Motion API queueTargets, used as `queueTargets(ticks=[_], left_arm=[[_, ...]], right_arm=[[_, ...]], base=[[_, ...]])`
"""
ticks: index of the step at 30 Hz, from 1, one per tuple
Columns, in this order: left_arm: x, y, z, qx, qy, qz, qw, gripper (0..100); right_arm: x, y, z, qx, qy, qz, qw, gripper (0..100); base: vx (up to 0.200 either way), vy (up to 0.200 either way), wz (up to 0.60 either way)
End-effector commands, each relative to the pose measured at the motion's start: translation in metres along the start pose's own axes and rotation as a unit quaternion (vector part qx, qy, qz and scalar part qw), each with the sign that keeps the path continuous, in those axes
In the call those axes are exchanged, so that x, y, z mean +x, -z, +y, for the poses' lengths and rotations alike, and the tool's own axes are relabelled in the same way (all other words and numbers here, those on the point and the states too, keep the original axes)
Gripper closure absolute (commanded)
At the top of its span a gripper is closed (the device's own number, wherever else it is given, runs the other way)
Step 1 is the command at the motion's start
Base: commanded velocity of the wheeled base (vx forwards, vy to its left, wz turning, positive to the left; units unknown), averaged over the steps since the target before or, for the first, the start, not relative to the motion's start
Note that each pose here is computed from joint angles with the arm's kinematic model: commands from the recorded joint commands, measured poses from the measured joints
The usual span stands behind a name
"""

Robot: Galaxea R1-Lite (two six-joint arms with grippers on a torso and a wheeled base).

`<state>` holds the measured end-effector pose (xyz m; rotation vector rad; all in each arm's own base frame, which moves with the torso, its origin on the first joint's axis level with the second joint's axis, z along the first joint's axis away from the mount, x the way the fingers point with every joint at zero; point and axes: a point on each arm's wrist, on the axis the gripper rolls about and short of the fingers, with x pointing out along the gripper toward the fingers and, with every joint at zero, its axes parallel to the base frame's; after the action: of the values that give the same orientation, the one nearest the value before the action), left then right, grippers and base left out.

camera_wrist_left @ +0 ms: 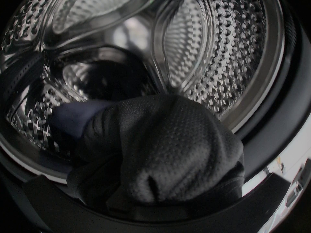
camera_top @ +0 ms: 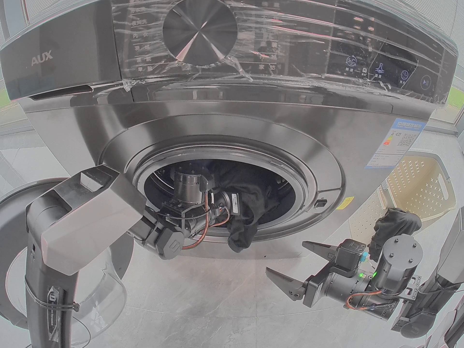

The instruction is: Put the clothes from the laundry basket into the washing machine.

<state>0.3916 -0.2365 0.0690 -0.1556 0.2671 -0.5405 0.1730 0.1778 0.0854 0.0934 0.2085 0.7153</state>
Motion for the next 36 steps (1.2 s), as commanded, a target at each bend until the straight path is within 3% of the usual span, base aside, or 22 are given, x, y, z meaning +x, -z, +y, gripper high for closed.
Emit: queueTargets(ticks=[1,2,4,9,14,15,19,22,25,36], left_arm=[[0.020,-0.018,0.003,-0.016,-0.024,-0.078,0.9965,100],[0.029,-0.026,0.005,-0.022,-0.034,-0.118,0.9922,100],[0.035,-0.032,0.007,-0.023,-0.039,-0.143,0.9888,100],[0.037,-0.036,0.007,-0.023,-0.038,-0.154,0.9871,100],[0.034,-0.032,0.008,-0.023,-0.040,-0.143,0.9887,100],[0.033,-0.031,0.008,-0.024,-0.040,-0.139,0.9892,0],[0.023,-0.027,0.004,-0.024,-0.041,-0.114,0.9923,0],[0.007,-0.019,0.003,-0.022,-0.046,-0.056,0.9972,0],[-0.003,-0.018,0.000,-0.022,-0.038,-0.028,0.9986,0],[0.008,0.000,-0.006,-0.019,-0.019,-0.013,0.9996,0]], right_arm=[[0.001,-0.001,0.000,0.000,0.000,-0.002,1.0000,0],[0.000,-0.001,0.000,0.000,0.000,-0.003,1.0000,0],[0.000,-0.001,0.000,0.000,0.000,-0.003,1.0000,0],[0.001,-0.001,-0.001,0.000,0.001,-0.003,1.0000,0],[0.001,-0.001,-0.001,0.000,0.002,-0.004,1.0000,0],[0.001,-0.001,-0.001,0.000,0.000,-0.003,1.0000,0],[0.001,-0.001,-0.001,0.001,0.001,-0.004,1.0000,0],[0.001,-0.002,-0.001,0.000,0.003,-0.004,1.0000,0],[0.001,-0.001,-0.001,0.000,0.001,-0.003,1.0000,0],[0.001,-0.001,0.000,0.000,-0.001,-0.002,1.0000,0]], base=[[0.000,0.000,0.00],[0.000,0.000,0.00],[0.000,0.000,0.00],[0.000,0.000,0.00],[0.000,0.000,0.00],[0.000,0.000,0.00],[0.000,0.000,0.00],[0.000,0.000,0.00],[0.000,0.000,0.00],[0.000,0.000,0.00]])
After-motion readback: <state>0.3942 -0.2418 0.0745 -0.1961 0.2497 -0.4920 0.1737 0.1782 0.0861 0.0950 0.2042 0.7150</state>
